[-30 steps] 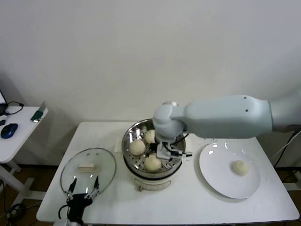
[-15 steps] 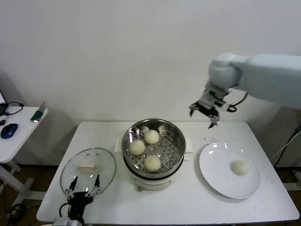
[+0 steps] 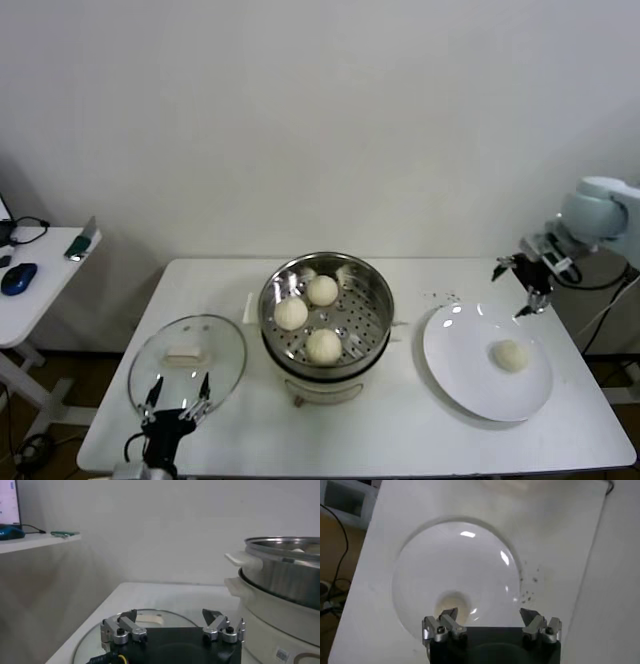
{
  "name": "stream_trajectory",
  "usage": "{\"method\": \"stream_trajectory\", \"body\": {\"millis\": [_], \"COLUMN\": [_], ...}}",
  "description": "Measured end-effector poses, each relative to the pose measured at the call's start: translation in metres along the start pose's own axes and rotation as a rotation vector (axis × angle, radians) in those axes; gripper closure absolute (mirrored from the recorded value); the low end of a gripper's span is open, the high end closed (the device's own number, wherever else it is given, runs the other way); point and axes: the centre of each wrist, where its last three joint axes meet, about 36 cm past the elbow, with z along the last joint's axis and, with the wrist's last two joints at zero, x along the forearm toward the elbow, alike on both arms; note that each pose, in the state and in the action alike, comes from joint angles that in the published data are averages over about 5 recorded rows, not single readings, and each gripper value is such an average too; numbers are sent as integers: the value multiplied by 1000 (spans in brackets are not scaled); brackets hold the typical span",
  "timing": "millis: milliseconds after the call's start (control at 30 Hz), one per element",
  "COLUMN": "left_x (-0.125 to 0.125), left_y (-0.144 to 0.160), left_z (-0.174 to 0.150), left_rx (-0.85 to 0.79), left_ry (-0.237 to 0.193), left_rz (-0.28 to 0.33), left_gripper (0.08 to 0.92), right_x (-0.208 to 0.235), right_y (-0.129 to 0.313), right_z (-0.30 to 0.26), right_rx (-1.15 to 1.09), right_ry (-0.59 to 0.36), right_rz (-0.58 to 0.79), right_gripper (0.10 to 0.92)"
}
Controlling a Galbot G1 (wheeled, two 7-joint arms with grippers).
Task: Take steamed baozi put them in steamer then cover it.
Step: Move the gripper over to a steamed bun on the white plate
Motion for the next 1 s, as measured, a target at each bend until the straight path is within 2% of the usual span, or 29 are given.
{"method": "stream_trajectory", "body": {"millis": [433,1000], "left_x": [7,9], "left_y": [-1,0], "left_z": [3,3], "left_rx": [-8,-13], "left_ry": [17,17], "left_rz": [-5,-9], "left_gripper": [177,177], "right_x": [-87,-133], "right_y": [41,49], "right_z": [39,38], "right_rx": [-158,-230], "right_ry": [50,55], "right_rz": [-35,-48], "right_gripper": [200,200]}}
